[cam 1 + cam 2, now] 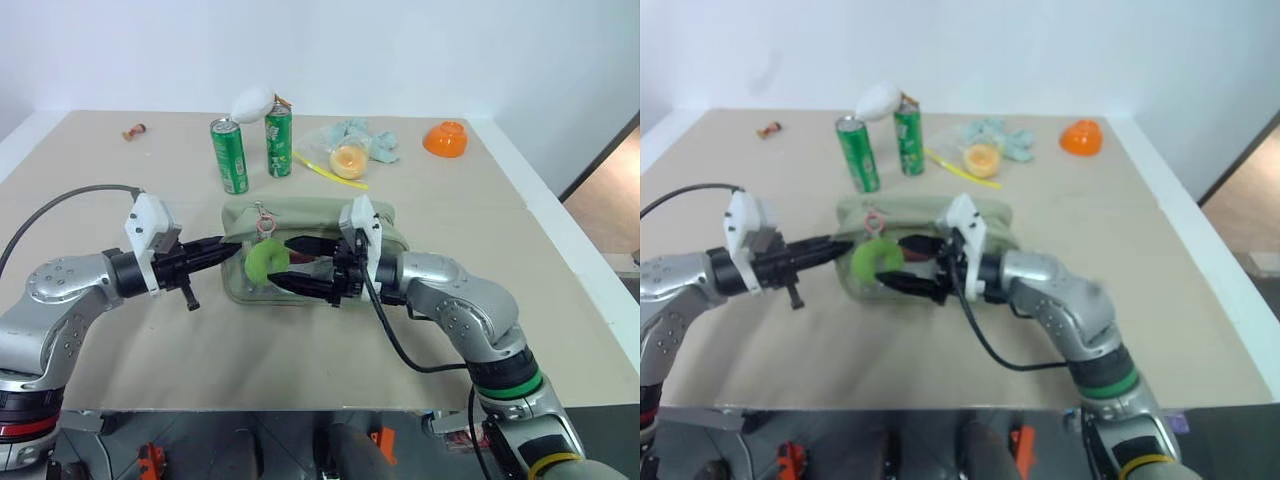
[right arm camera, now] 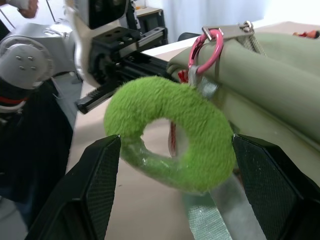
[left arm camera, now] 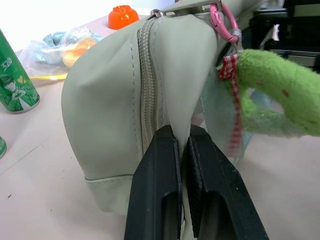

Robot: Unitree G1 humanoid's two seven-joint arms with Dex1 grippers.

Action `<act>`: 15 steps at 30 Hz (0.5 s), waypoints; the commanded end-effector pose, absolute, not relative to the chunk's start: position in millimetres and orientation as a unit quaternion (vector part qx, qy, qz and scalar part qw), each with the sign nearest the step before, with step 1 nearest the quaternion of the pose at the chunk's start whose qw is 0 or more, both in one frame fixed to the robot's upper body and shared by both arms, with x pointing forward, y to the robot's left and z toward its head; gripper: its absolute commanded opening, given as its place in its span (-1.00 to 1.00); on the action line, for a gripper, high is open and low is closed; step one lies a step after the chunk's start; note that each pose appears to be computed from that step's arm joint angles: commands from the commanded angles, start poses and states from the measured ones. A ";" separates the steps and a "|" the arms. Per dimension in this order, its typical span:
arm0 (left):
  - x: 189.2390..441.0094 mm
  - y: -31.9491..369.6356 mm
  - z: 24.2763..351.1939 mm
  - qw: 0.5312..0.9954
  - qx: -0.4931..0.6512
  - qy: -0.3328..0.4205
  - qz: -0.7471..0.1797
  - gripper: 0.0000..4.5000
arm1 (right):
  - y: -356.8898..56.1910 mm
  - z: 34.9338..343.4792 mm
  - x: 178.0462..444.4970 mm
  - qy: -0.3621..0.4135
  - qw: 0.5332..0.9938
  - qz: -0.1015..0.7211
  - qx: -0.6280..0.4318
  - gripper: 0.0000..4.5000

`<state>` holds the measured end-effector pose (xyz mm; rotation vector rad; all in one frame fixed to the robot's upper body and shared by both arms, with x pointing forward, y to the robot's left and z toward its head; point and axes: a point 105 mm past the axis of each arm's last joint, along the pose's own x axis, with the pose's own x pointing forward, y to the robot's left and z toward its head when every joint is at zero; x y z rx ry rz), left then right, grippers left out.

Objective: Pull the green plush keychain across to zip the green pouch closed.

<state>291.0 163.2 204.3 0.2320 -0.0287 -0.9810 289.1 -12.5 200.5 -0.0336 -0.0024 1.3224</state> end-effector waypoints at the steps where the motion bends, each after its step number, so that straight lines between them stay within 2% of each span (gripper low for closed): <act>1: 284.4 157.7 215.3 0.870 0.115 -0.038 -0.478 -1.00 | -11.9 212.4 293.9 -0.034 0.794 0.606 -0.034 0.63; 15: 284.2 154.4 208.4 0.867 0.115 -0.030 -0.484 -1.00 | -2.2 214.2 299.1 -0.038 0.796 0.603 -0.017 0.63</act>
